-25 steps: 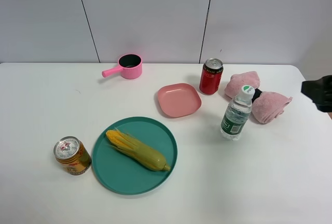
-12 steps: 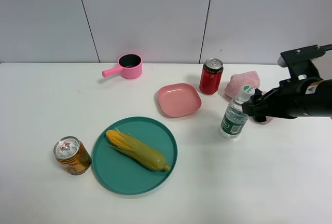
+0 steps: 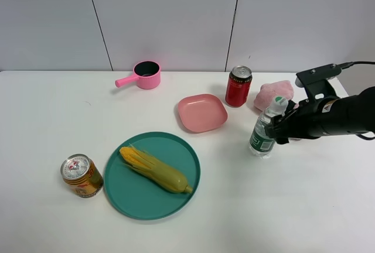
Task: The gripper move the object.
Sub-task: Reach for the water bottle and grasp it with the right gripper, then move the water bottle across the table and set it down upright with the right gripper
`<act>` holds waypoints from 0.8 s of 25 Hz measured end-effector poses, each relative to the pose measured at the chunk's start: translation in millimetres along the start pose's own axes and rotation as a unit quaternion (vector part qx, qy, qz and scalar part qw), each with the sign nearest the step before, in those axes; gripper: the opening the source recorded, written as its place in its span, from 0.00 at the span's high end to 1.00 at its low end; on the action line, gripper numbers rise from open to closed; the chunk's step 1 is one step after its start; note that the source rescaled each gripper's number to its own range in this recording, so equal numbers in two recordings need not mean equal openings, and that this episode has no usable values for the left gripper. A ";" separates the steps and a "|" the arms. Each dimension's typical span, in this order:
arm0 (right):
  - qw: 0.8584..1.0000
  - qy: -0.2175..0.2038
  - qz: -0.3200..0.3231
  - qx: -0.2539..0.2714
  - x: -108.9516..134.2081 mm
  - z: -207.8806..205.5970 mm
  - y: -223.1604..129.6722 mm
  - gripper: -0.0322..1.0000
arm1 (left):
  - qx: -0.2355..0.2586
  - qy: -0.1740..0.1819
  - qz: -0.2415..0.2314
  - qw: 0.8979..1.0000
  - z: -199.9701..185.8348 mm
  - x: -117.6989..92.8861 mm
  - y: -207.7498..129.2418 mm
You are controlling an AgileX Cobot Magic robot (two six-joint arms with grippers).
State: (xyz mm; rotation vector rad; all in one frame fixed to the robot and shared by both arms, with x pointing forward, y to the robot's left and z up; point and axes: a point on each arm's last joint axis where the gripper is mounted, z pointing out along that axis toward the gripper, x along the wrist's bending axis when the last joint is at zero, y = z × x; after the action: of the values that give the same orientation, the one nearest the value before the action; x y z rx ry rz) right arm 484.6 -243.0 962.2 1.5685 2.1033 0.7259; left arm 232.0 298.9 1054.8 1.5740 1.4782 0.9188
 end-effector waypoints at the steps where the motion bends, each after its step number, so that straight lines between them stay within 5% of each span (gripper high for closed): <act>1: 1.000 0.000 -0.001 0.002 0.0 2.5 -0.6 0.17 | 0.000 0.000 0.000 1.000 0.0 0.0 0.0; 20: 0.999 -0.015 -0.012 -0.040 -2.1 19.4 5.8 0.17 | 0.000 0.000 0.000 1.000 0.0 0.0 0.0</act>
State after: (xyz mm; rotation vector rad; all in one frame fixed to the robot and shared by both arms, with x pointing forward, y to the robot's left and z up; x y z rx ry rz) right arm 501.3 -240.5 950.8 1.4995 2.0417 0.7639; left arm 232.0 298.9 1054.8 1.5740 1.4782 0.9188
